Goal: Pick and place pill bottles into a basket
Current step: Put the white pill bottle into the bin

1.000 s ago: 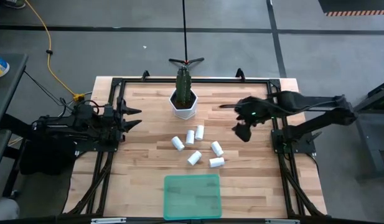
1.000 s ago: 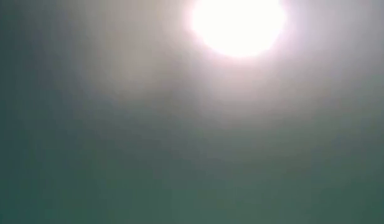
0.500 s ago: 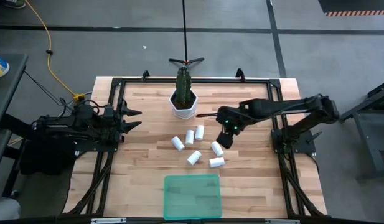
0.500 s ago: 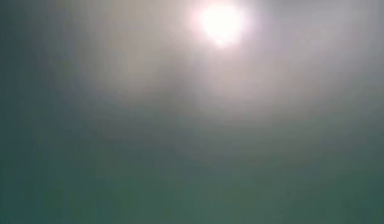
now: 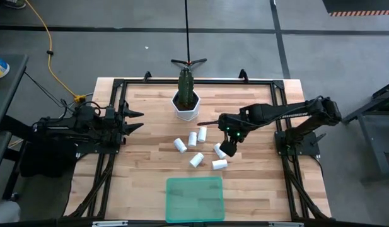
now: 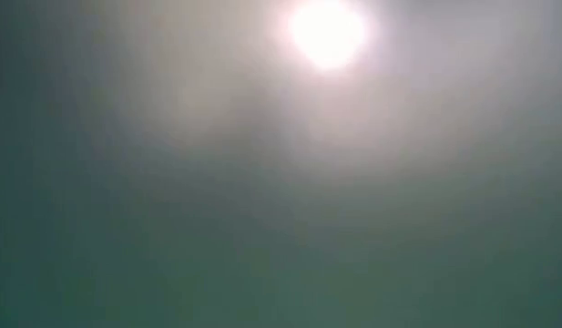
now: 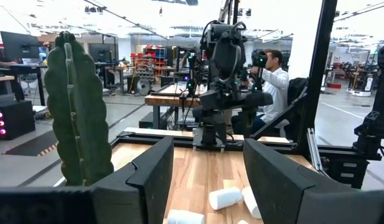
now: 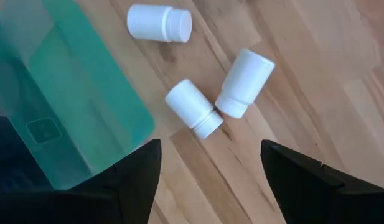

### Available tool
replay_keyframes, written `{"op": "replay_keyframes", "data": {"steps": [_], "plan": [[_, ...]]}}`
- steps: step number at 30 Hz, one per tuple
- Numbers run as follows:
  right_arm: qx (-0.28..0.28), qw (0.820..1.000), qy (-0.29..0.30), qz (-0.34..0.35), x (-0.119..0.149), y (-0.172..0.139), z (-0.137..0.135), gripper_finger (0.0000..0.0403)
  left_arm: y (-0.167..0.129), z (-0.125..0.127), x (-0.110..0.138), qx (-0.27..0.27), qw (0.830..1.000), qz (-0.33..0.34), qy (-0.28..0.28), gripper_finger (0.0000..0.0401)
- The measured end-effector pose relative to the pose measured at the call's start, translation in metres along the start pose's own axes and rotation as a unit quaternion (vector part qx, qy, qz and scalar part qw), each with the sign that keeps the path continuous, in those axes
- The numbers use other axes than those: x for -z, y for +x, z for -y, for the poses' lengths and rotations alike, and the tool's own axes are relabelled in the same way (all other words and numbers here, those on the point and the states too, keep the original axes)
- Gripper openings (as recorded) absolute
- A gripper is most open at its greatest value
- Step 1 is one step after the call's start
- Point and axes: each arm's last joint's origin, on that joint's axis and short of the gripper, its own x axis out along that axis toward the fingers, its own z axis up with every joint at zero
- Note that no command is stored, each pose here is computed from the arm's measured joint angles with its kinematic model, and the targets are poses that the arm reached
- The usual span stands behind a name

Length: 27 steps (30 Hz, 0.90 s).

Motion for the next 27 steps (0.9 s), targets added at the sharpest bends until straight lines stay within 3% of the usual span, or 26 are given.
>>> {"op": "replay_keyframes", "data": {"steps": [11, 27], "plan": [[-0.01, 0.998, 0.055, -0.006, 0.006, 0.009, -0.007, 0.0266, 0.0, 0.0, 0.002, 0.0, 1.0, -0.012, 0.0, 0.0227], [0.075, 0.99, 0.115, -0.01, -0.007, 0.066, -0.008, 0.0266, 0.0, 0.0, 0.002, 0.0, 1.0, -0.012, -0.014, 0.0227]]}}
